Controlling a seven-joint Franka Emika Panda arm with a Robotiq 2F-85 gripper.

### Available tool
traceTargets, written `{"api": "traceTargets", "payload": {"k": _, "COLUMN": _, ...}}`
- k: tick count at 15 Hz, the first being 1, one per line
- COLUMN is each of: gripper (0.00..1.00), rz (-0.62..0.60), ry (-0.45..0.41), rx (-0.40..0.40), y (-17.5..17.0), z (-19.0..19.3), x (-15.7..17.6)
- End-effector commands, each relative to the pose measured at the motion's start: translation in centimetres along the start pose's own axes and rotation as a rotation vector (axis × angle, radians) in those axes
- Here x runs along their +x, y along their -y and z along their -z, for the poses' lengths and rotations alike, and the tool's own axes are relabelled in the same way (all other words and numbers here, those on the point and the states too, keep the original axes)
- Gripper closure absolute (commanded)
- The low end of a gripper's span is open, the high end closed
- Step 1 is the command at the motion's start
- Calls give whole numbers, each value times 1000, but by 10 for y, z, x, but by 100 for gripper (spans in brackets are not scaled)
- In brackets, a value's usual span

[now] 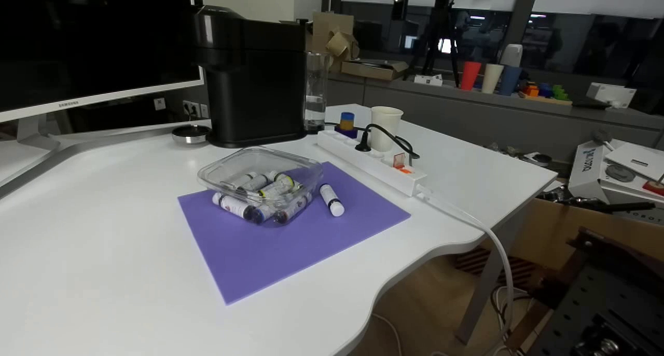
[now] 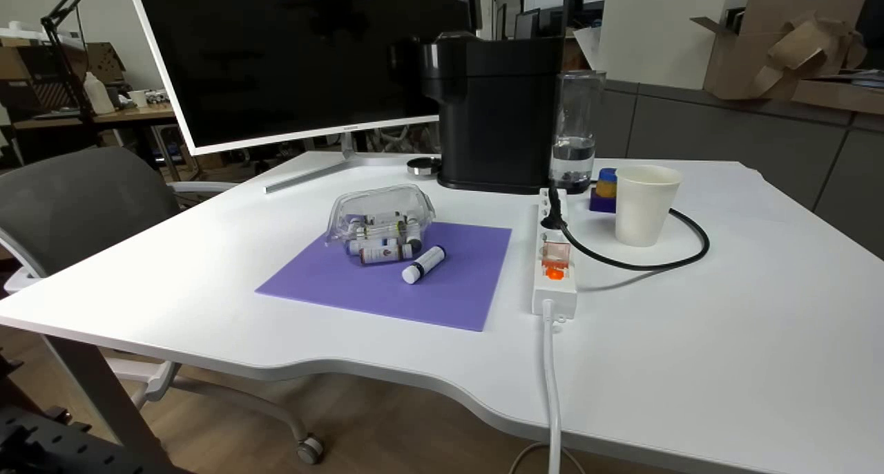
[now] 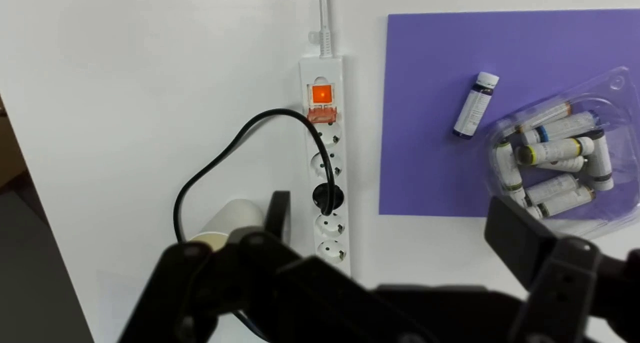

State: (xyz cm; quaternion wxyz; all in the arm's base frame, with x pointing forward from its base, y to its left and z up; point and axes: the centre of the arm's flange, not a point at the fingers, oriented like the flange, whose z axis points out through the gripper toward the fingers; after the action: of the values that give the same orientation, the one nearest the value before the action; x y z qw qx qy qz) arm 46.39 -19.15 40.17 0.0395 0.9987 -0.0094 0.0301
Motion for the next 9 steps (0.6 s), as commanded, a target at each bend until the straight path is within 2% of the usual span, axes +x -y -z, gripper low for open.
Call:
{"api": "traceTargets", "payload": {"k": 1, "gripper": 0, "rz": 33, "ry": -35, "rx": 17, "y": -32, "z": -38, "x": 11}}
{"api": "traceTargets", "payload": {"k": 5, "gripper": 0, "rz": 43, "ry": -25, "rx": 37, "y": -50, "z": -83, "x": 12}}
{"api": "traceTargets", "payload": {"k": 9, "gripper": 0, "rz": 37, "ry": 33, "rx": 40, "y": -58, "z": -130, "x": 12}}
